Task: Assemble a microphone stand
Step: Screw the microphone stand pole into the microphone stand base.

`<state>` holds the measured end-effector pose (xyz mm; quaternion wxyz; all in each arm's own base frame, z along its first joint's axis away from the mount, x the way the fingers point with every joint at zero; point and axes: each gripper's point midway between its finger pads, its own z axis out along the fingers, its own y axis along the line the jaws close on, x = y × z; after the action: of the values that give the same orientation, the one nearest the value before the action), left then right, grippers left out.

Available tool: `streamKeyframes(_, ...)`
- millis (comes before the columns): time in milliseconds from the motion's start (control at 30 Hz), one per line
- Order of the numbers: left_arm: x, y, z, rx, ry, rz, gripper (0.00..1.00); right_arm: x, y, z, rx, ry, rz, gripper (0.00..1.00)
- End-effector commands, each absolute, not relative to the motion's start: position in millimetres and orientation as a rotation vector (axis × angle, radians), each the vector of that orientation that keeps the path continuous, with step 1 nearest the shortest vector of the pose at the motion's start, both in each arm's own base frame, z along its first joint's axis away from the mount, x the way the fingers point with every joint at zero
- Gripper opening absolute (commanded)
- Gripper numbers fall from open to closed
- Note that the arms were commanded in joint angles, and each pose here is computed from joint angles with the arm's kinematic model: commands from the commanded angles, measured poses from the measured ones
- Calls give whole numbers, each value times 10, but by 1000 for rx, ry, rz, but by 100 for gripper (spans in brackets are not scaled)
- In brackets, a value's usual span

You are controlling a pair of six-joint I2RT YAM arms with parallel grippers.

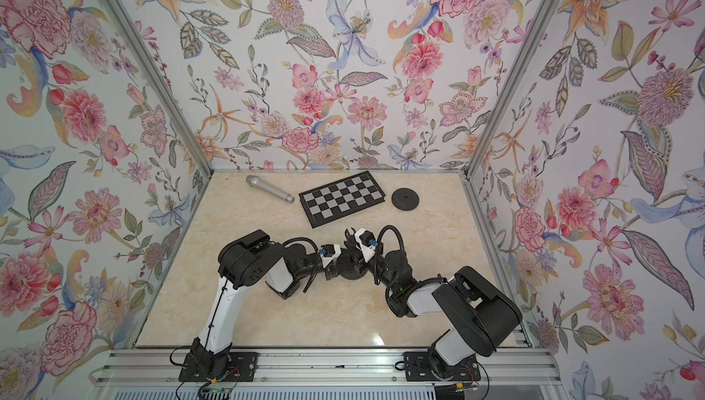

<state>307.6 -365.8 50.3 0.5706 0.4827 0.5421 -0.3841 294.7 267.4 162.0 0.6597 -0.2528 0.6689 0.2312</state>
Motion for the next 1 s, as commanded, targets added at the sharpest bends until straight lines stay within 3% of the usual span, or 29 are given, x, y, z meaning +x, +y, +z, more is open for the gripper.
streamKeyframes(0,3057,-3538,-78,1161,1493,-868,49,2947,2406,1184,-278,1702,297,0)
streamKeyframes(267,3062,-3531,-75,1165,1494,-856,49,2656,3025,1227,-481,1611,362,0)
streamKeyframes(433,3046,-3532,-83,1163,1496,-865,49,2521,3076,1283,-695,1559,515,41)
streamKeyframes(533,3070,-3525,-51,1162,1489,-852,49,2471,2928,1294,-793,1536,574,53)
streamKeyframes(700,3045,-3530,-64,1167,1484,-862,49,2382,2711,1398,-933,1465,729,63)
streamKeyframes(967,3040,-3532,-39,1168,1470,-862,49,2637,2567,1623,-1059,1391,778,64)
